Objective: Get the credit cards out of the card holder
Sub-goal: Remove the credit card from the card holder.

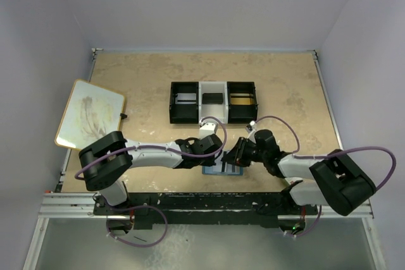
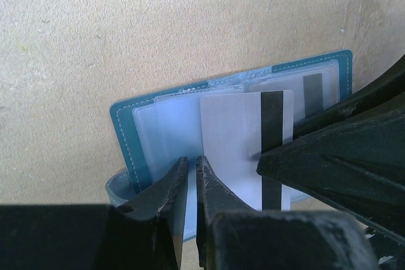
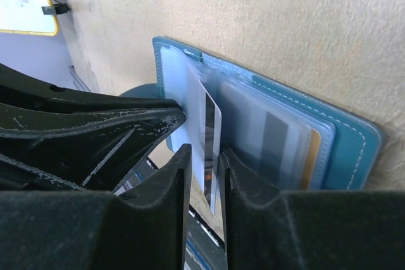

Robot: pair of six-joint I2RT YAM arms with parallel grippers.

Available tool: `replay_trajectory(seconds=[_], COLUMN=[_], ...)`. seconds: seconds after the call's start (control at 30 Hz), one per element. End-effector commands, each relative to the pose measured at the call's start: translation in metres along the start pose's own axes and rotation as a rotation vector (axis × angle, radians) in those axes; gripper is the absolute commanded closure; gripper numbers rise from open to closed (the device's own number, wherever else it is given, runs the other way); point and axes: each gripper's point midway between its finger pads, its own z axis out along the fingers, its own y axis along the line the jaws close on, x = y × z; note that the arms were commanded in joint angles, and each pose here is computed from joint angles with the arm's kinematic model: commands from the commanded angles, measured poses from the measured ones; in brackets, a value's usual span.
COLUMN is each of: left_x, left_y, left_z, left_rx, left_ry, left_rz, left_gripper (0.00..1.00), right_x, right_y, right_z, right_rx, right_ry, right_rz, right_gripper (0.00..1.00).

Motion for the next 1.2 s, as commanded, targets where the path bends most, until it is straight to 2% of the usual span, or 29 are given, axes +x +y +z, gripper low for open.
replay_trajectory(seconds=[0.0,0.03,0.23,0.37,0.67,0.97,1.17], left_x=[0.003,0.003,0.004,0.002,-0.006,-0.017,-0.023], left_y=[0.005,0.005,0.008,0.012,0.011,0.002,0.000], left_z=[-0.003,-0.004,-0.003,-0.005,-0.012,-0.022,-0.027], left_rx=[-0.009,-0.010,-0.020,-0.040,-0.026,0.013,0.024], left_ry=[0.006,0.006,0.006,-0.005,-0.040,-0.068,-0.089], left_rz=[0.004,0.005,0.006,-0.002,-0.011,-0.021,-0.023], left_gripper=[0.92,0.92,0.93,0.94,0.93,0.88,0.86], right_x=[-0.007,-0.006,0.003,-0.003,-0.017,-0.022,-0.033], right_y=[0.009,0.010,-0.001,0.002,0.003,0.012,0.020], right_z=[0.002,0.002,-0.002,-0.008,-0.021,-0.021,-0.032], right_rx=[-0.057,-0.061,-0.017,0.007,0.095,0.076,0.092], right_ry=[-0.032,-0.030,-0.006,-0.028,-0.080,-0.073,-0.138], right_rz=[-0.011,-0.012,0.009,-0.016,-0.077,-0.148,-0.162], right_gripper=[0.73,0.73,0.92,1.00,1.00,1.00,1.00])
